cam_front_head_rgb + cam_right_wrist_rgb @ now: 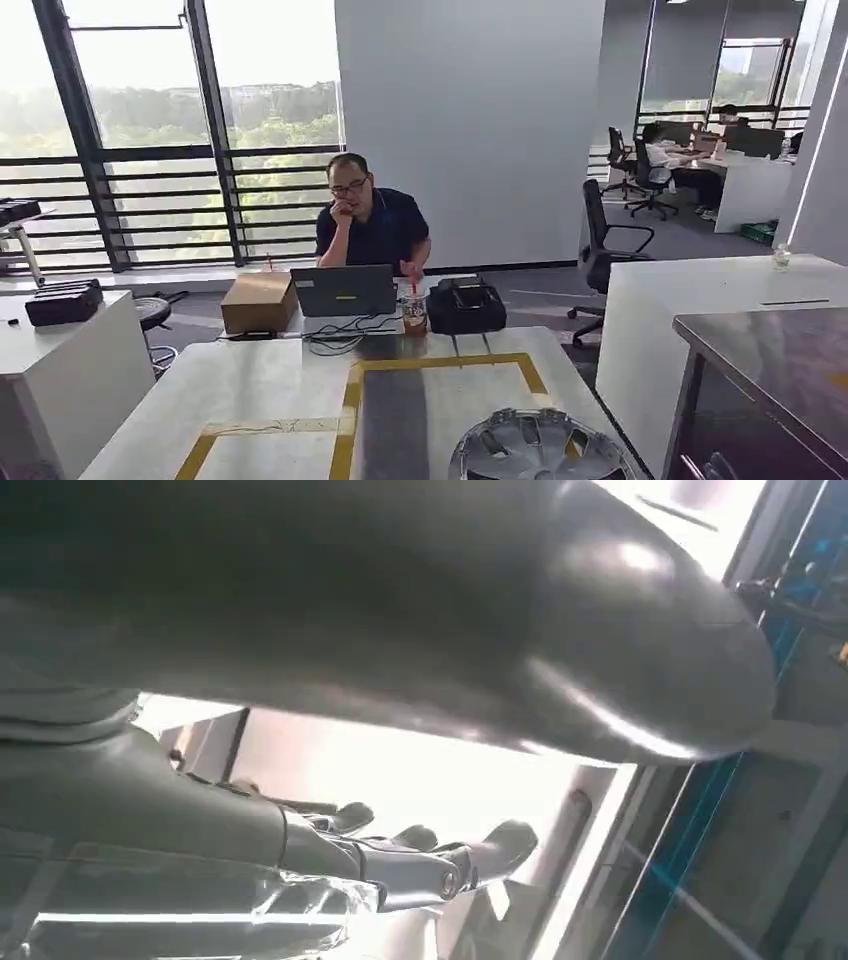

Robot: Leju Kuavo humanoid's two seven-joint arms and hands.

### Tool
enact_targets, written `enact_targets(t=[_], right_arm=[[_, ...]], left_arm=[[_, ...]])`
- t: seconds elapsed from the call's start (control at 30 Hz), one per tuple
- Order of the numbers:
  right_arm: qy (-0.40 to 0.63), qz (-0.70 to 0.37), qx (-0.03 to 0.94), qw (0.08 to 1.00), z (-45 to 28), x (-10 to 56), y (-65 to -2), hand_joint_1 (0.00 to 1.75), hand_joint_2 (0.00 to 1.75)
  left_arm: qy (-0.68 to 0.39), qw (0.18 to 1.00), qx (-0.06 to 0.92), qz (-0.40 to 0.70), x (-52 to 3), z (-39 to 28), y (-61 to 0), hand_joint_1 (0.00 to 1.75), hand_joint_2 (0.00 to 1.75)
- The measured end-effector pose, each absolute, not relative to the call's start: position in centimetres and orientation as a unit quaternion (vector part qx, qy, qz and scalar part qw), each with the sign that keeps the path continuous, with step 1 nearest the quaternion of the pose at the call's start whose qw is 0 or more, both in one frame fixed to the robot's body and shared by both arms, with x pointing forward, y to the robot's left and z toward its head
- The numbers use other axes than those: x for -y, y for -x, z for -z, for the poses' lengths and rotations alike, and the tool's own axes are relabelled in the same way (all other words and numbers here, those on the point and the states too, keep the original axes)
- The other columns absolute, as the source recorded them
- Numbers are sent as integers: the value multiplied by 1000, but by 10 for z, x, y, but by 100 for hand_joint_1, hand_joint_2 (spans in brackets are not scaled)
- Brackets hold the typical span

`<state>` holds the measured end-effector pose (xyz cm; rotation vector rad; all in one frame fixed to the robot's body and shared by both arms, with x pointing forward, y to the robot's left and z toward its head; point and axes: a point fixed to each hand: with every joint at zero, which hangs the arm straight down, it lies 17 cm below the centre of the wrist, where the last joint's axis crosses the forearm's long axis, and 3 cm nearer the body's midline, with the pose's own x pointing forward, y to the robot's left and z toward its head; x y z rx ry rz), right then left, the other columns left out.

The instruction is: Take the parts from the cabinet and place them on the table.

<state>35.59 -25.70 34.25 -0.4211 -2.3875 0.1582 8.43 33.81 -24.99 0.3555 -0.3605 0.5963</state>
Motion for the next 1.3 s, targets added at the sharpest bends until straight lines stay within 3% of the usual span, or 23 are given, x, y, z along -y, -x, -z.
enact_targets(t=[1.3], right_arm=[[116, 7, 911, 396, -332, 265, -319, 0, 0]], left_arm=[[-174, 929, 191, -265, -358, 239, -88, 0, 0]])
